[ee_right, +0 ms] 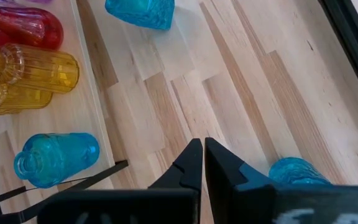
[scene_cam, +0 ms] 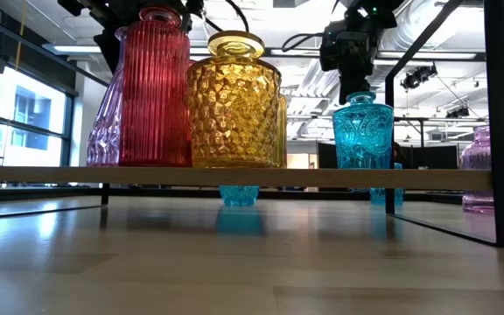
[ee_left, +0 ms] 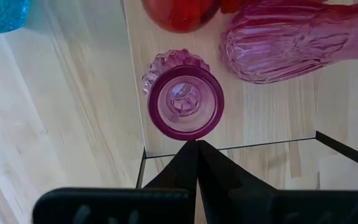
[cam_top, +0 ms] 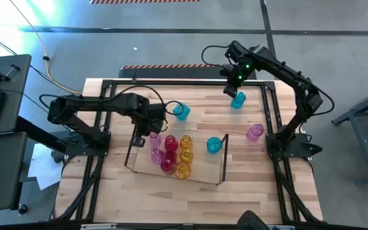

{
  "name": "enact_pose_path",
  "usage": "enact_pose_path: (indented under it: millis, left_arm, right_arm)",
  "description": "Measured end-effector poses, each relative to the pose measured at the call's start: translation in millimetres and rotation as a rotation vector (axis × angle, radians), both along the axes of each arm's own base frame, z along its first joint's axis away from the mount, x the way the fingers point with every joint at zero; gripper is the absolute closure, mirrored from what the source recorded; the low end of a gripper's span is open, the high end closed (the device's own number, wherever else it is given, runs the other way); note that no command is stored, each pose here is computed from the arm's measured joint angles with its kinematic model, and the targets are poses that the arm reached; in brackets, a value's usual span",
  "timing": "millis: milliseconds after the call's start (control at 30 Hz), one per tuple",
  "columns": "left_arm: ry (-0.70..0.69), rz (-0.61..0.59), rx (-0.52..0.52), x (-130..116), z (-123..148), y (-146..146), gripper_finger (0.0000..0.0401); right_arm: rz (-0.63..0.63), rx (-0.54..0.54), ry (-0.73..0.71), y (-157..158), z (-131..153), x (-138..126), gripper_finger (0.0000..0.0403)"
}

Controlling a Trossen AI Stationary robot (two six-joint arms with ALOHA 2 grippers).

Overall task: Sort vases onto shelf
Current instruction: Adjust the violet vases on the shelf

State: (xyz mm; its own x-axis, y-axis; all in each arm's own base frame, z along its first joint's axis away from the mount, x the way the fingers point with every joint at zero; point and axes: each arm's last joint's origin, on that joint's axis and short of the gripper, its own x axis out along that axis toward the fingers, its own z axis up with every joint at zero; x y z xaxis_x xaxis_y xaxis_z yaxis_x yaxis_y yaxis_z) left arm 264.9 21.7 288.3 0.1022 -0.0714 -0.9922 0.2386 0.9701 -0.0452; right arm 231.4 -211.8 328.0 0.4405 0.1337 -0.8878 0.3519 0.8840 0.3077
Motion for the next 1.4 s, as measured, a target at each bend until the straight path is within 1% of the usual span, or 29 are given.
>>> enact_pose_path:
  millis: [133, 500, 667, 800, 900, 1033, 1233, 1400]
  left_arm:
    - [-0.025, -0.011, -0.018, 2, 0, 0, 0.0401]
    - [-0.032, -0.025, -0.070, 2, 1, -2, 0.0401]
    - [-0.031, -0.025, -0.074, 2, 1, -2, 0.0401]
    - [0.021, -0.014, -0.050, -2, 0, -2, 0.0401]
    - [0.036, -0.016, 0.013, -3, 0, 0, 0.0401]
    - [0.032, -0.016, 0.010, -2, -2, 2, 0.0401]
    - [0.063, -0.032, 0.009, 8, -14, 3, 0.0401]
    - [0.090, -0.031, 0.070, 11, -19, 7, 0.0401]
  right_arm:
    - [0.000, 0.000, 0.000, 0, 0, 0, 0.0402]
    - [0.000, 0.000, 0.001, 0, 0, 0, 0.0402]
    - [0.000, 0.000, 0.001, 0, 0, 0, 0.0402]
    - [0.000, 0.005, 0.007, 1, 0, -1, 0.0402]
    - [0.003, 0.005, 0.007, 1, 0, -1, 0.0402]
    - [0.004, 0.004, 0.007, 1, 0, -1, 0.0402]
    - [0.006, 0.009, 0.010, 1, 0, -1, 0.0402]
    - [0.008, 0.023, 0.021, 2, -1, -2, 0.0402]
